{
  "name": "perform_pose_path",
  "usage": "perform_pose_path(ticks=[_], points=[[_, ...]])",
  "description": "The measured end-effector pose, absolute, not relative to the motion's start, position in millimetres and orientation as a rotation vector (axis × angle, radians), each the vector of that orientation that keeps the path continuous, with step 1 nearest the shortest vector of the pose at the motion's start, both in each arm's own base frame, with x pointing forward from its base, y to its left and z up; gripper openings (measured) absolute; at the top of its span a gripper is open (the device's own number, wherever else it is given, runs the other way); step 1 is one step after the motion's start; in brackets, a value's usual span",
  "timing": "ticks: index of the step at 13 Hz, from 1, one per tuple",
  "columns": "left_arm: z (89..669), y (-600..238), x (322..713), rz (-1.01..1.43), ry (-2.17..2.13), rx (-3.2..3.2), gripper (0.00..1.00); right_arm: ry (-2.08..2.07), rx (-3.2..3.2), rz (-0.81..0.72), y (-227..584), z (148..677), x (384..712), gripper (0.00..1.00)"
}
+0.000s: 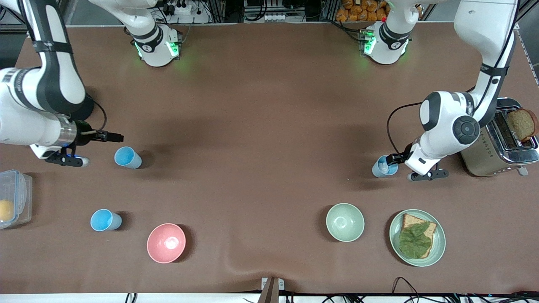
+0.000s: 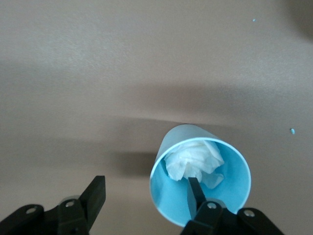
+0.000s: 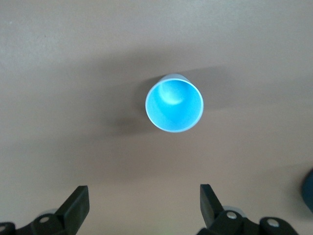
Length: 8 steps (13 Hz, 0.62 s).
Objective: Stack blue cups with both arms
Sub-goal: 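Grasp the tissue cup with the left gripper while the right gripper reaches a cup, then carry the tissue cup to mid-table while the right gripper lifts the blue cup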
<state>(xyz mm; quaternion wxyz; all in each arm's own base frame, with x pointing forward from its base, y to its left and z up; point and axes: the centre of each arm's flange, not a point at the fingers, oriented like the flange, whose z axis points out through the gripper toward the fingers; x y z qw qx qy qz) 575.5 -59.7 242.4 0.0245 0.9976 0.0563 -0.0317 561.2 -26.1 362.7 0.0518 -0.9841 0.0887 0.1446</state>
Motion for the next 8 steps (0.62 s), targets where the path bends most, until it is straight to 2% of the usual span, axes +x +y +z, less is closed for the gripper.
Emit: perform_pose_path(ticks=[6,7,8], points=[[242,-70,583,-0.072,0.151,3.078,0.09,0.385,-2.994,0.427,-49,290,540,1.00],[244,-76,584,-0.067,0.137,3.074,0.03,0.401,-2.994,0.420,-52,282,541,1.00],[247,-90,584,-0.062,0.111,3.062,0.03,0.421,-2.997,0.407,-52,273,544,1.00]])
